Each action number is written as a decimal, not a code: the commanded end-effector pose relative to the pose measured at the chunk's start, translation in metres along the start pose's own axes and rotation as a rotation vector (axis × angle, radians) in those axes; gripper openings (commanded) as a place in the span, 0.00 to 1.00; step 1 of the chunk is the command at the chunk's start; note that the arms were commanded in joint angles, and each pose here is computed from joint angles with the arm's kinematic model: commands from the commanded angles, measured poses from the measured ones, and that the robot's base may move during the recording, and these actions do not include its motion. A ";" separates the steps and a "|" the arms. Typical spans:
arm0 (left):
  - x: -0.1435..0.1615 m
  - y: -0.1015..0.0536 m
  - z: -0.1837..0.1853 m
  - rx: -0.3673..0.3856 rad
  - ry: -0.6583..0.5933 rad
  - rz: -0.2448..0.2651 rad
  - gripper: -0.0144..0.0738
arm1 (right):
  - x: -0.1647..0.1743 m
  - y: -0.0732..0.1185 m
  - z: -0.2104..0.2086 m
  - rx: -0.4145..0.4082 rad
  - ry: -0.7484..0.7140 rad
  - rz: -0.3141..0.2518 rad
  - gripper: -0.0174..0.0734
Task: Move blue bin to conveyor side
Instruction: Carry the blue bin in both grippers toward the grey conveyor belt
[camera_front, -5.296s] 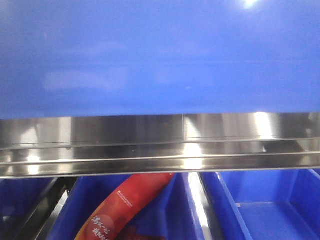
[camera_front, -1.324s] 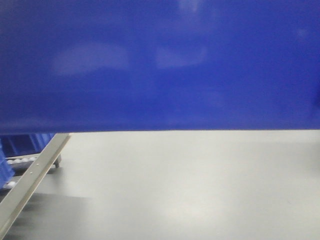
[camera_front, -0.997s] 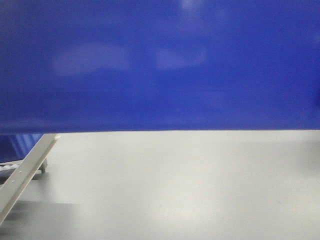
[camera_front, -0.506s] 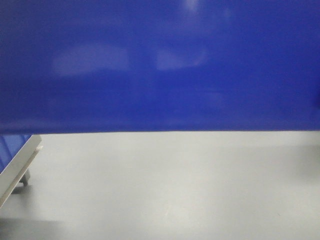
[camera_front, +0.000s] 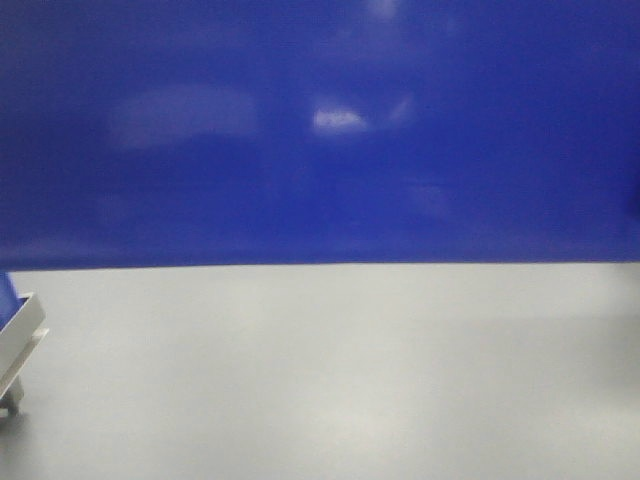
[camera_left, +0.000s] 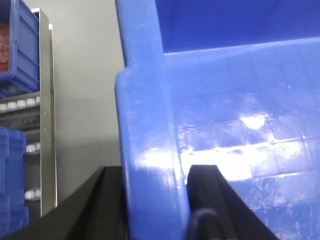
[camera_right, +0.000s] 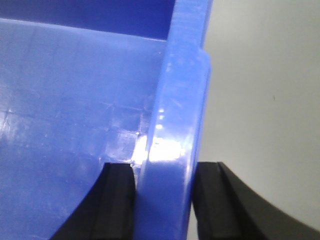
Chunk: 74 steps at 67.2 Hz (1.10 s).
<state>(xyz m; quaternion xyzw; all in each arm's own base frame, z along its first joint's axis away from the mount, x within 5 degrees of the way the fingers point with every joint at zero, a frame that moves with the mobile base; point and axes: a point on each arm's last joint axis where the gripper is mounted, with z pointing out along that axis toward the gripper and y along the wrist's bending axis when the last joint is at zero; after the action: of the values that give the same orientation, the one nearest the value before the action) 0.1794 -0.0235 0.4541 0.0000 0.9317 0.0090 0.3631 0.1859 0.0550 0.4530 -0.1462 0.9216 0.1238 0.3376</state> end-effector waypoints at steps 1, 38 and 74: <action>-0.007 -0.003 -0.010 0.040 -0.101 0.006 0.15 | -0.006 0.006 -0.010 -0.028 -0.110 -0.024 0.11; -0.007 -0.003 -0.010 0.040 -0.101 0.006 0.15 | -0.006 0.006 -0.010 -0.028 -0.110 -0.024 0.11; -0.007 -0.003 -0.010 0.040 -0.101 0.006 0.15 | -0.006 0.006 -0.010 -0.028 -0.110 -0.024 0.11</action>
<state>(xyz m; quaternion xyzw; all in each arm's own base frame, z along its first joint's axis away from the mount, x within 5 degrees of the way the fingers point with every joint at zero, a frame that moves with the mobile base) 0.1795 -0.0232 0.4541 -0.0002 0.9316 0.0110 0.3634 0.1860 0.0553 0.4527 -0.1461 0.9213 0.1257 0.3376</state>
